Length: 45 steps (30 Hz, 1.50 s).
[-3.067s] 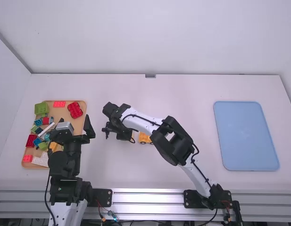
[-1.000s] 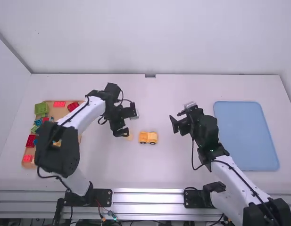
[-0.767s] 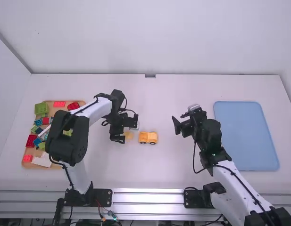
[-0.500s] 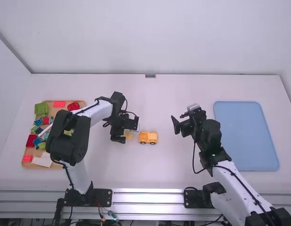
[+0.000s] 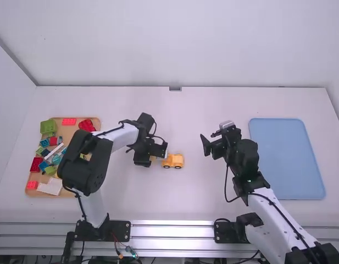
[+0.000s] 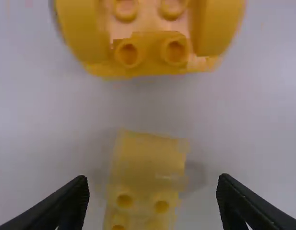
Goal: Assemble lego blocks to make yellow taxi
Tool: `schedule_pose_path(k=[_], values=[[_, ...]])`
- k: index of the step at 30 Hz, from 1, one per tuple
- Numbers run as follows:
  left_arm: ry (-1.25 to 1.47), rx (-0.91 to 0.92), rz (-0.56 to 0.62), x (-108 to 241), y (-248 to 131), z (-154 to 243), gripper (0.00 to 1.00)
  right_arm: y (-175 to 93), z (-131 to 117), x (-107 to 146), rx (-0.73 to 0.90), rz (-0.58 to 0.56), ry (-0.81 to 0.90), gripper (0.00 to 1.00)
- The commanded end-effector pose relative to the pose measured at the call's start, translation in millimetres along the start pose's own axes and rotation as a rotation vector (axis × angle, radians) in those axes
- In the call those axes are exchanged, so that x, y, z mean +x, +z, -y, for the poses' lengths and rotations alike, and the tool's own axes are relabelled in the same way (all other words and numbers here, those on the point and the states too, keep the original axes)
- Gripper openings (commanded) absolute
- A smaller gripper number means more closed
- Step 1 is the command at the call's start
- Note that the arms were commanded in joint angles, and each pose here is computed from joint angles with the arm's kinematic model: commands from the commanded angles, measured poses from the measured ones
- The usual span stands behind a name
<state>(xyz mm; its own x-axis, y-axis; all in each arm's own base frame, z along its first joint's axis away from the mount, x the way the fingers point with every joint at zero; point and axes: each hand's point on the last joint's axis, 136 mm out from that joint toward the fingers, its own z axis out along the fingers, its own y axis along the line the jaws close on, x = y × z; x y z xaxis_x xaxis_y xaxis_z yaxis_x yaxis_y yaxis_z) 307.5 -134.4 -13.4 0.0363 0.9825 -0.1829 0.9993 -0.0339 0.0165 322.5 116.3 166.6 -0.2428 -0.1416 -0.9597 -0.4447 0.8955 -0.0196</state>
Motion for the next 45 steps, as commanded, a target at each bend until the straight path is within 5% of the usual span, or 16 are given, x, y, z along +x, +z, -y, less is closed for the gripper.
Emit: schedule_pose_path(k=[1, 9, 23, 35, 41, 45], values=[[-0.037, 0.013, 0.0, 2, 1, 4, 0.63, -2, 0, 0, 0.0, 0.004, 0.001, 0.99], [-0.06, 0.042, -0.003, 3, 6, 14, 0.47, -2, 0, 0, 0.0, 0.004, 0.002, 0.99], [-0.792, -0.073, 0.028, -2, 2, -16, 0.02, -2, 1, -13, 0.005, 0.056, -0.009, 0.99], [-1.681, -0.145, 0.088, 2, -2, -33, 0.02, -2, 2, -16, 0.007, 0.07, -0.011, 0.99], [-2.561, -0.114, 0.045, 10, -1, -12, 0.02, -2, 1, -15, 0.006, 0.067, -0.008, 0.99], [-2.883, -0.19, 0.068, 18, -2, -12, 0.05, -2, 1, -13, 0.005, 0.059, -0.006, 0.99]])
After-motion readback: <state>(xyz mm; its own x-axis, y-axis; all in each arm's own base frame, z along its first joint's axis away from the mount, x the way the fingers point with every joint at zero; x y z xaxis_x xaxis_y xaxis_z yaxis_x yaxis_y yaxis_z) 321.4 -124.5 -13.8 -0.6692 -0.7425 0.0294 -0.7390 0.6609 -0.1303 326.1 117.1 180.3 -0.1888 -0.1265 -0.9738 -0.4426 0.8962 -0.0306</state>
